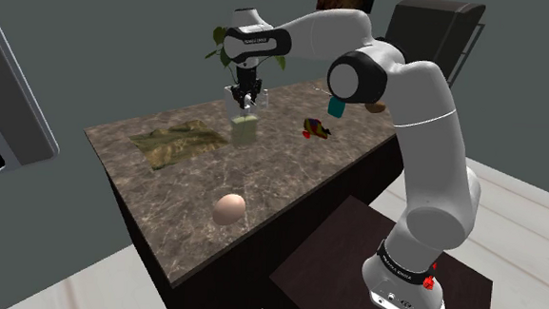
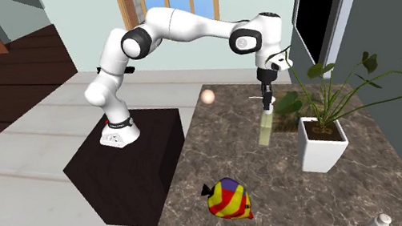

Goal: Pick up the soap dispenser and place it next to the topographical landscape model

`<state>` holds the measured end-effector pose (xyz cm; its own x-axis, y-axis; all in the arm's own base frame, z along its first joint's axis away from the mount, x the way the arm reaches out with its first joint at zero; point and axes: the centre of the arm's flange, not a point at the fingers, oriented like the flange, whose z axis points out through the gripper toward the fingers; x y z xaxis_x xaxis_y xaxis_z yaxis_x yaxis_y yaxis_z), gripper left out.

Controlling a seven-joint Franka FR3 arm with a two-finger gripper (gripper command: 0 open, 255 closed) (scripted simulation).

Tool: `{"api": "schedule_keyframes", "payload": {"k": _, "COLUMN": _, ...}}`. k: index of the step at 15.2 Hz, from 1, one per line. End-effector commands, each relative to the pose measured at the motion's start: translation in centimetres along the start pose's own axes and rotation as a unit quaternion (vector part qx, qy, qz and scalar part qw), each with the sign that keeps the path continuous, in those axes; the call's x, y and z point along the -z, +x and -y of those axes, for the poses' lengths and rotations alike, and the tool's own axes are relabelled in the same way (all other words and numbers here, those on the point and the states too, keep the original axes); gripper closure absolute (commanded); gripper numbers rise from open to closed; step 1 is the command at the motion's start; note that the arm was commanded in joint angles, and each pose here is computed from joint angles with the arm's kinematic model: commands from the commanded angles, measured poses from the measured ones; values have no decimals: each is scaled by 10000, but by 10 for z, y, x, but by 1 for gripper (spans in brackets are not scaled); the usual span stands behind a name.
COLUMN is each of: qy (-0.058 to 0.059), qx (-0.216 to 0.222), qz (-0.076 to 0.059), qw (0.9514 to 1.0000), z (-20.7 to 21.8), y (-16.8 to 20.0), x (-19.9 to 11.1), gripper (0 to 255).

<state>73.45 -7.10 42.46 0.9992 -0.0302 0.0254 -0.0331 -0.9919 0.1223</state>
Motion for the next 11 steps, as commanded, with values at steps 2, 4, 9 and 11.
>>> {"api": "schedule_keyframes", "payload": {"k": 2, "qy": 0, "qx": 0, "qz": -4, "qw": 10000, "z": 0, "y": 0, "x": 0, "gripper": 255}}
{"api": "schedule_keyframes", "payload": {"k": 4, "qy": 0, "qx": 0, "qz": -4, "qw": 10000, "z": 0, "y": 0, "x": 0, "gripper": 255}}
{"api": "schedule_keyframes", "payload": {"k": 9, "qy": 0, "qx": 0, "qz": -4, "qw": 10000, "z": 0, "y": 0, "x": 0, "gripper": 0}}
{"api": "schedule_keyframes", "payload": {"k": 11, "qy": 0, "qx": 0, "qz": -4, "qw": 10000, "z": 0, "y": 0, "x": 13, "gripper": 0}}
